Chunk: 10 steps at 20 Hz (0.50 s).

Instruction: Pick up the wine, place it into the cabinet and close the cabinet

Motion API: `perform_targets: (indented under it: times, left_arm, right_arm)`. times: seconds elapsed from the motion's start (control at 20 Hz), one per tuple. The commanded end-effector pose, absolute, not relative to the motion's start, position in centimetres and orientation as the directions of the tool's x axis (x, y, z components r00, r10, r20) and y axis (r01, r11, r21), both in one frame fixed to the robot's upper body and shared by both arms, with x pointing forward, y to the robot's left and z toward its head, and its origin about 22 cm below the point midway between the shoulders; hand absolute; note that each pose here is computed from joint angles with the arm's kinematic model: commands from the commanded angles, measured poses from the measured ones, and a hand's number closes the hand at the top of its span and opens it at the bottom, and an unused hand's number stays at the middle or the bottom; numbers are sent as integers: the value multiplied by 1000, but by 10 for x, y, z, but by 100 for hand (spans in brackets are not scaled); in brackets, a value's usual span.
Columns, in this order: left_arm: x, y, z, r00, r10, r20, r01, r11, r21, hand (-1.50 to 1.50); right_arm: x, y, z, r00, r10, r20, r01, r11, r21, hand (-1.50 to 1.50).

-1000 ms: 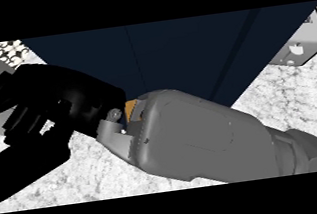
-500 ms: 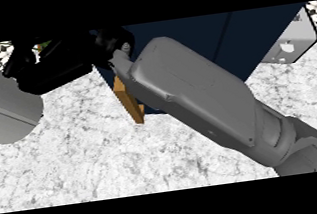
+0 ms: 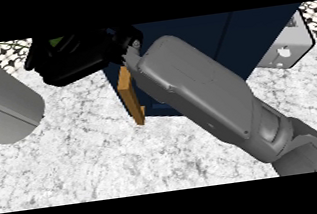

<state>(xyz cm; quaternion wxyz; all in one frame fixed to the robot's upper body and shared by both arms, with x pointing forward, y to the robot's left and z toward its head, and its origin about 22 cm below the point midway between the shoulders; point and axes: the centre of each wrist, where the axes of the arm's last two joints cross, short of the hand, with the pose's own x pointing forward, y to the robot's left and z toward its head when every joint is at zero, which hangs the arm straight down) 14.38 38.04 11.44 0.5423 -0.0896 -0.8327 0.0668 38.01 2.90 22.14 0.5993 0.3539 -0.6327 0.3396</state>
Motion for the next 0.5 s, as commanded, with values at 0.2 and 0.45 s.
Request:
perform_targets:
  times: [0.2, 0.45]
  left_arm:
    - [151, 369, 120, -377, 273, 885, 126, 962, -243, -150]
    - [153, 354, 120, -353, 318, 880, 161, 947, -277, -150]
  right_arm:
    - [434, -57, 210, -28, -79, 996, -638, 769, 43, 150]
    - [435, -62, 200, -23, -80, 997, -657, 753, 45, 150]
